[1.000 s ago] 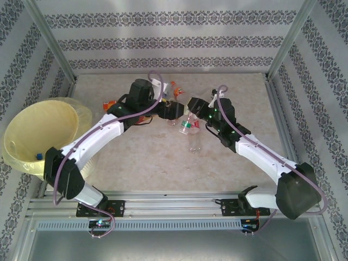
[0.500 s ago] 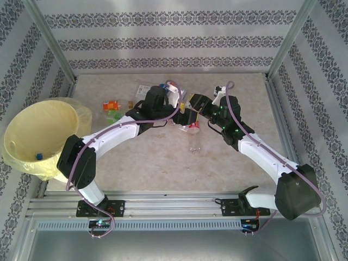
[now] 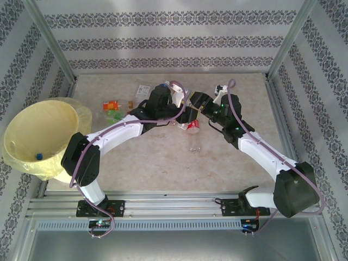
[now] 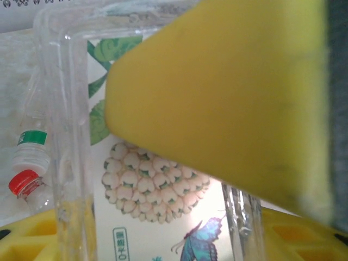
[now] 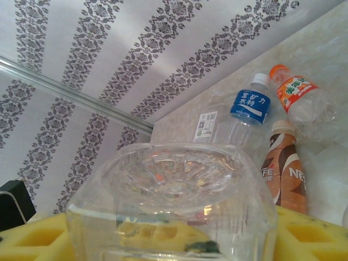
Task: Put the plastic bottles in the bin
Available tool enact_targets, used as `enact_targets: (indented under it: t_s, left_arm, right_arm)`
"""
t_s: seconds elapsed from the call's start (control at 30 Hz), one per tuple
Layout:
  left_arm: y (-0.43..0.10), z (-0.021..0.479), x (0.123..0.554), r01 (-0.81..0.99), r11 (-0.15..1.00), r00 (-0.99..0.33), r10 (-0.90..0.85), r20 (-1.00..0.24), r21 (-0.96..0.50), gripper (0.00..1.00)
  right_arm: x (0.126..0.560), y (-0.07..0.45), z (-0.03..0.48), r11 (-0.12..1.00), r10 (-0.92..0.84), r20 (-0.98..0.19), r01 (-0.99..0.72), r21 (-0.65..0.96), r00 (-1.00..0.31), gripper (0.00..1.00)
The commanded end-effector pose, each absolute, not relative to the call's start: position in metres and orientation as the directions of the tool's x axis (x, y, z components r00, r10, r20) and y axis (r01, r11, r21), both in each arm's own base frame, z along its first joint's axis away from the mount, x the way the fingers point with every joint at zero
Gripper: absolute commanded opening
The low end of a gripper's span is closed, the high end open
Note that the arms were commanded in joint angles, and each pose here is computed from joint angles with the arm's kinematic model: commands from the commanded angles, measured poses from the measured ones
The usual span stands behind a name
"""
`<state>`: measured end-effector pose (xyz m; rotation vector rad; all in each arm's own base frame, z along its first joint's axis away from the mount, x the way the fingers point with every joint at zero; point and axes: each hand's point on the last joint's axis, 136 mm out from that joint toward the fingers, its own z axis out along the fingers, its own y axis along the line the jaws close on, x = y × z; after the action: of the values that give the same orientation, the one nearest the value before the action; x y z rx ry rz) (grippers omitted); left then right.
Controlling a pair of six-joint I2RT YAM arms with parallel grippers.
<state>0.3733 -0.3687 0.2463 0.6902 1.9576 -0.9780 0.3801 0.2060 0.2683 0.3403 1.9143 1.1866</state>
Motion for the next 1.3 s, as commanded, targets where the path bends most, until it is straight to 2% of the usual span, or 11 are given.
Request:
enact_targets:
  t_s: [0.0, 0.07, 0.2, 0.57, 0.77, 1.07, 1.27]
  left_arm:
    - [-0.362, 0.253, 0.385, 0.718, 0.616, -0.469, 0.082, -0.880, -0.325, 0.51]
    - [-0.356, 0.250, 0.389, 0.696, 0.649, -0.467, 0.085, -0.880, -0.307, 0.51]
    - [-0.345, 0.246, 0.395, 0.659, 0.688, -0.477, 0.071, -0.876, -0.303, 0.51]
    - [-0.311, 0.241, 0.406, 0.548, 0.791, -0.501, 0.051, -0.864, -0.271, 0.49]
    - [-0.288, 0.243, 0.409, 0.489, 0.829, -0.511, 0.020, -0.859, -0.271, 0.49]
    - [-0.242, 0.280, 0.398, 0.390, 0.890, -0.499, -0.012, -0.866, -0.237, 0.49]
    - [-0.208, 0.311, 0.381, 0.323, 0.924, -0.471, -0.031, -0.882, -0.206, 0.49]
  right_arm:
    - [0.364, 0.225, 0.315, 0.404, 0.563, -0.516, -0.330, 0.853, -0.646, 0.74]
    - [0.362, 0.222, 0.317, 0.402, 0.562, -0.517, -0.333, 0.853, -0.646, 0.86]
    - [0.357, 0.216, 0.325, 0.418, 0.547, -0.551, -0.365, 0.832, -0.629, 0.98]
    - [0.340, 0.206, 0.340, 0.515, 0.469, -0.710, -0.490, 0.703, -0.525, 0.98]
    - [0.334, 0.196, 0.334, 0.575, 0.444, -0.753, -0.490, 0.655, -0.486, 0.98]
    - [0.329, 0.198, 0.326, 0.582, 0.409, -0.770, -0.511, 0.633, -0.489, 0.98]
    - [0.323, 0.212, 0.333, 0.533, 0.360, -0.800, -0.598, 0.598, -0.480, 0.98]
